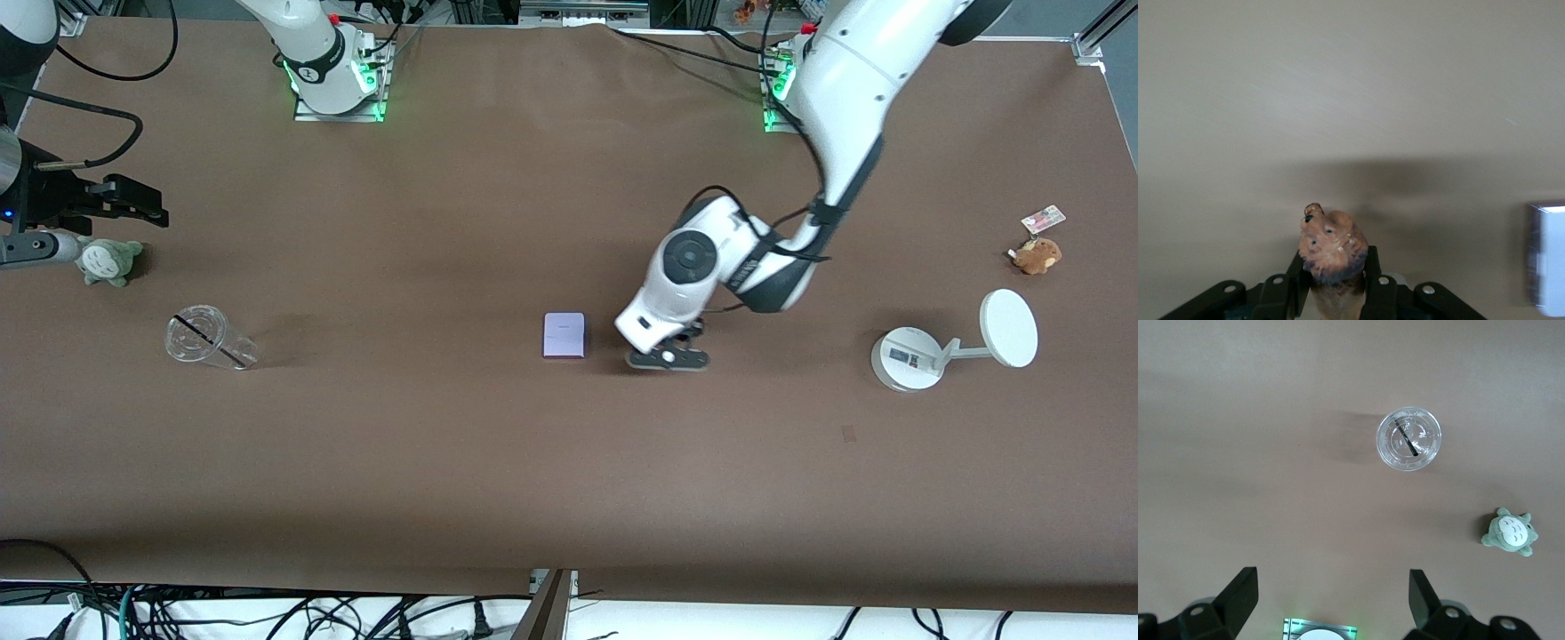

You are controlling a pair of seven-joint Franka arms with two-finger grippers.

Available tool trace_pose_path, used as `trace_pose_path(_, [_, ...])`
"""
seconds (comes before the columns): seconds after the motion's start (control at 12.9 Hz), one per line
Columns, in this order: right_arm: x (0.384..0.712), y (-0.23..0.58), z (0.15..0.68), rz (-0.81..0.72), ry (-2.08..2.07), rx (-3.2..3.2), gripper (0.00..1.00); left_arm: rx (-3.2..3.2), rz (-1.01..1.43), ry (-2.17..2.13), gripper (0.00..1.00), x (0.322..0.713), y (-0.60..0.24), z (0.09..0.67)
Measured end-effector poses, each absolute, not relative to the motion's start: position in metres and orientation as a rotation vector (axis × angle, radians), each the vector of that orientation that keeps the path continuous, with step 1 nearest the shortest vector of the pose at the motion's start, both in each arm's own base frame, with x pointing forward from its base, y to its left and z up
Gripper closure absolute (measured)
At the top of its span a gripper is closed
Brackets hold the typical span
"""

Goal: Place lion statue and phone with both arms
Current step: 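Close the left gripper on the lion and lift it, then carry the lion toward the lamp while the right gripper reaches the phone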

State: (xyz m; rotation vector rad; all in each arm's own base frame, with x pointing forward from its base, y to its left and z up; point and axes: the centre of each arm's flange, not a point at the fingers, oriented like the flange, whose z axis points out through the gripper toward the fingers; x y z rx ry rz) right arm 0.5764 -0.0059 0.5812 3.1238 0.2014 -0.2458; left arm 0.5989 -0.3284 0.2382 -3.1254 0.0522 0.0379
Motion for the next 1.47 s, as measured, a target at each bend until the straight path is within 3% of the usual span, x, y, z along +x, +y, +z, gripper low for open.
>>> trace_pose_path(0.31, [0.576, 0.012, 0.581, -0.245, 0.25, 3.119, 0.0, -3.104, 0.083, 0.084, 0.64, 0.638, -0.224, 0.298])
trace_pose_path(0.7, [0.582, 0.1, 0.567, -0.203, 0.177, 3.131, 0.0, -3.097, 0.166, 0.205, 0.64, 0.654, -0.122, 0.285])
trace_pose_path(1.08, [0.588, 0.216, 0.518, -0.139, 0.139, 3.117, 0.0, -3.097, 0.189, 0.232, 0.64, 0.652, -0.109, 0.278])
trace_pose_path(1.47, [0.599, 0.278, 0.454, -0.139, 0.045, 3.166, 0.0, -3.098, 0.198, 0.23, 0.64, 0.653, -0.1, 0.276])
